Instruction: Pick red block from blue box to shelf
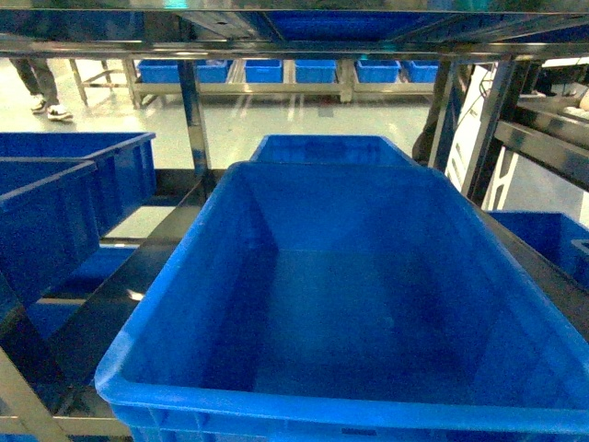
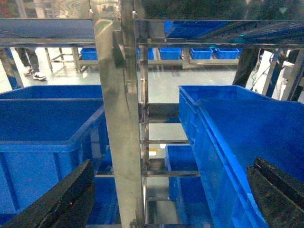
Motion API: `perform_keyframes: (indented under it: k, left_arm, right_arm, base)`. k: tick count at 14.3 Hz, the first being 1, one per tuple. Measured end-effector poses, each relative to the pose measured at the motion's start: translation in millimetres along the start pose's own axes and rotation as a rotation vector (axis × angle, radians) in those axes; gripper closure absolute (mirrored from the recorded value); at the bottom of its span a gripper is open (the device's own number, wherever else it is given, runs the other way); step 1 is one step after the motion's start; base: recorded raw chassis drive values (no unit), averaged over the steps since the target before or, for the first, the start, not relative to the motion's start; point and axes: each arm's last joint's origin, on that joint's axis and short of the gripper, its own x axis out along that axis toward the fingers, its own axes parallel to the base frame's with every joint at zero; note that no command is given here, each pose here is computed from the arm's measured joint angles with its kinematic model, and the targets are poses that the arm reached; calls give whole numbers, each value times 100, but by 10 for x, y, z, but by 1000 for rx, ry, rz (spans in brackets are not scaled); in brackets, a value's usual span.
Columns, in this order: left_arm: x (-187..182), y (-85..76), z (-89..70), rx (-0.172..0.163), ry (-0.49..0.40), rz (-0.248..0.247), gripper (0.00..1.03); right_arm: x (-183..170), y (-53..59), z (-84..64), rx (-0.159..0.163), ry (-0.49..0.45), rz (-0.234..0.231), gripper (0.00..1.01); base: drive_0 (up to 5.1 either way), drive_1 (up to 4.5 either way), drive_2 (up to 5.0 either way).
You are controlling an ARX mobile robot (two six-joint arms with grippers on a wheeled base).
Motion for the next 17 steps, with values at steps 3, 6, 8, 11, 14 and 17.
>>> perform_keyframes:
  k: [3, 6, 8, 11, 14, 17]
  left_arm:
    - [0, 0, 0, 0, 0, 0, 5]
    - [0, 0, 0, 0, 0, 0, 5]
    - [0, 0, 0, 0, 0, 0, 5]
    - [0, 0, 0, 0, 0, 0, 5]
    - [0, 0, 0, 0, 0, 0, 5]
    - [0, 0, 0, 0, 0, 0, 5]
  right_arm:
    - [0, 0, 0, 0, 0, 0, 76]
    - [0, 0, 0, 0, 0, 0, 76]
    - [0, 0, 0, 0, 0, 0, 76]
    - [0, 0, 0, 0, 0, 0, 76]
    - [0, 0, 0, 0, 0, 0, 76]
    - [0, 0, 0, 0, 0, 0, 76]
  base:
    - [0, 0, 0]
    - [0, 0, 0]
    - [0, 0, 0]
    - [0, 0, 0]
    - [0, 0, 0]
    - [0, 0, 0]
